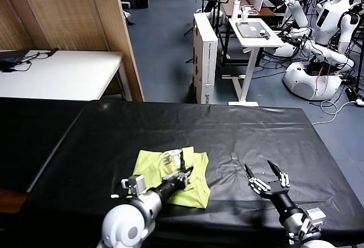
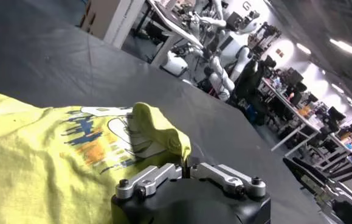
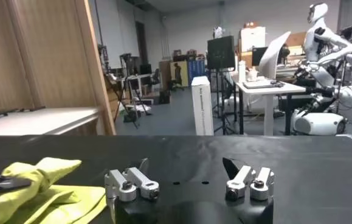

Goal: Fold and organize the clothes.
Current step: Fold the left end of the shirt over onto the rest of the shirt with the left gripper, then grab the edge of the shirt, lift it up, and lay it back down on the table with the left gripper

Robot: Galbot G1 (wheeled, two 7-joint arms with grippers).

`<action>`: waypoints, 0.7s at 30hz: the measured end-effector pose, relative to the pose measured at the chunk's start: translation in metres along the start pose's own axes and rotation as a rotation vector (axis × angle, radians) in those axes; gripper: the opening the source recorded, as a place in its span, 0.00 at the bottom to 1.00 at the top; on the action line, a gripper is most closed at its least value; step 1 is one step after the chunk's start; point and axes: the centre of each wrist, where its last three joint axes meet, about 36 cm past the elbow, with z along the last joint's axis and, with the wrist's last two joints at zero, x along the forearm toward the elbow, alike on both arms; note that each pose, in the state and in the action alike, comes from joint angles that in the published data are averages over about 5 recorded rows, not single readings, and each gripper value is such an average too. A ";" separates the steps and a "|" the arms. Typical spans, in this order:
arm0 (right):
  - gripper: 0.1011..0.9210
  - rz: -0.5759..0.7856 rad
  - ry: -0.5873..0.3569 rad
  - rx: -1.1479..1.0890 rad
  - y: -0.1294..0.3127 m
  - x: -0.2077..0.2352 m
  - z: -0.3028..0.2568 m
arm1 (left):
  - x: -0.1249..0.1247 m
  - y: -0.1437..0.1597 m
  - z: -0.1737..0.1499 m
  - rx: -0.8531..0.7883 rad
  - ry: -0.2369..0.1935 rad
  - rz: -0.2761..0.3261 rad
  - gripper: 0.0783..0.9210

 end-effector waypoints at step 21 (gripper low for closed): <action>0.98 -0.376 0.105 0.267 0.040 -0.009 -0.004 | 0.052 0.033 -0.033 -0.204 -0.226 -0.200 0.98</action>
